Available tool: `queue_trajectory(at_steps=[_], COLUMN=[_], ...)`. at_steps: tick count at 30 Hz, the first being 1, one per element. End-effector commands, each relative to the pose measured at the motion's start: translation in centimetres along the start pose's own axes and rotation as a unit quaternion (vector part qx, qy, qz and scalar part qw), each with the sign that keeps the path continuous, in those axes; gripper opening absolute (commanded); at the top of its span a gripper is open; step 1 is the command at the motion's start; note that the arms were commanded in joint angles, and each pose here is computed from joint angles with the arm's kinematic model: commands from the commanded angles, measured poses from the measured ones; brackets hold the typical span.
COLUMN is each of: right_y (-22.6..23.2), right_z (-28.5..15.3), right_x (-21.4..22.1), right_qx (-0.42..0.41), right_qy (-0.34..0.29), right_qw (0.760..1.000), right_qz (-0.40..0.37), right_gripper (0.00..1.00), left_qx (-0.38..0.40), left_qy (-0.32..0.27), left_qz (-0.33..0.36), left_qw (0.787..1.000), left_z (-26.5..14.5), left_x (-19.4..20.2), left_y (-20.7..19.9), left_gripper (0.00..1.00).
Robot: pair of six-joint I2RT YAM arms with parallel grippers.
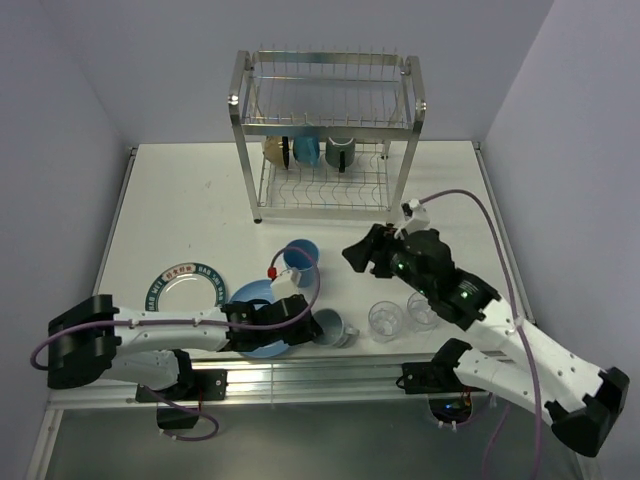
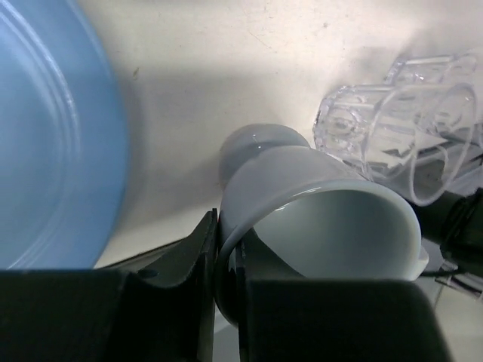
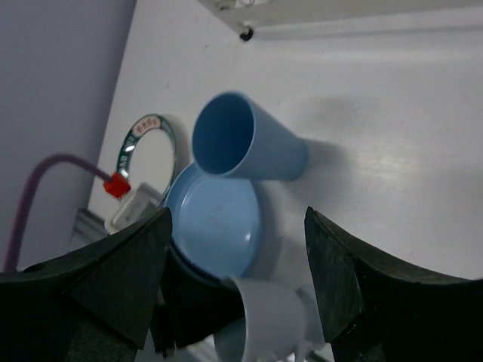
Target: Load the mixed dishes into the dish rack
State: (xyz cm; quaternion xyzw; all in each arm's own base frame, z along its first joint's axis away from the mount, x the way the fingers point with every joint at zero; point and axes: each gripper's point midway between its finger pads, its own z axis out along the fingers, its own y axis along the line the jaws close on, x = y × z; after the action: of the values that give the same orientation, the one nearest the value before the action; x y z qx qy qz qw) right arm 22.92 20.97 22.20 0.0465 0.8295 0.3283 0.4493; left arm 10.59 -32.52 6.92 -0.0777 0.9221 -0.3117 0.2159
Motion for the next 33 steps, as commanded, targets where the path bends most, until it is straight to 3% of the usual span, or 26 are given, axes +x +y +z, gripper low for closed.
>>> queue_trajectory(at_steps=[1,6,9,14,26,33], right_y=[0.6,3.9,5.1,6.3,8.3,8.6], right_z=[-3.5,-8.1,-10.8,-13.1,-15.4,-15.4], right_x=[3.3,5.1,6.2,7.0,5.8,5.8], right_qx=[-0.042,-0.153,-0.225,-0.308,-0.374,-0.375], right_qy=[0.072,0.130,0.144,0.162,0.183,0.196], right_qw=[0.995,0.973,0.945,0.903,0.853,0.843], right_qz=[0.052,0.115,0.190,0.253,0.316,0.333], right_gripper=[0.78,0.78,0.78,0.76,0.73,0.72], left_qx=[0.086,0.186,0.244,0.335,0.404,0.427], left_qy=[-0.035,-0.097,-0.137,-0.191,-0.226,-0.251], left_qz=[0.011,0.067,0.083,0.093,0.173,0.202], left_qw=[0.996,0.976,0.957,0.918,0.869,0.845], left_z=[-3.2,-8.2,-10.6,-15.1,-17.4,-18.5], left_x=[-2.2,-4.8,-5.9,-7.8,-7.9,-8.5], left_y=[-3.7,-5.2,-5.2,-7.1,-10.6,-12.8], left_gripper=[0.00,0.00,0.00,0.00,0.00,0.00])
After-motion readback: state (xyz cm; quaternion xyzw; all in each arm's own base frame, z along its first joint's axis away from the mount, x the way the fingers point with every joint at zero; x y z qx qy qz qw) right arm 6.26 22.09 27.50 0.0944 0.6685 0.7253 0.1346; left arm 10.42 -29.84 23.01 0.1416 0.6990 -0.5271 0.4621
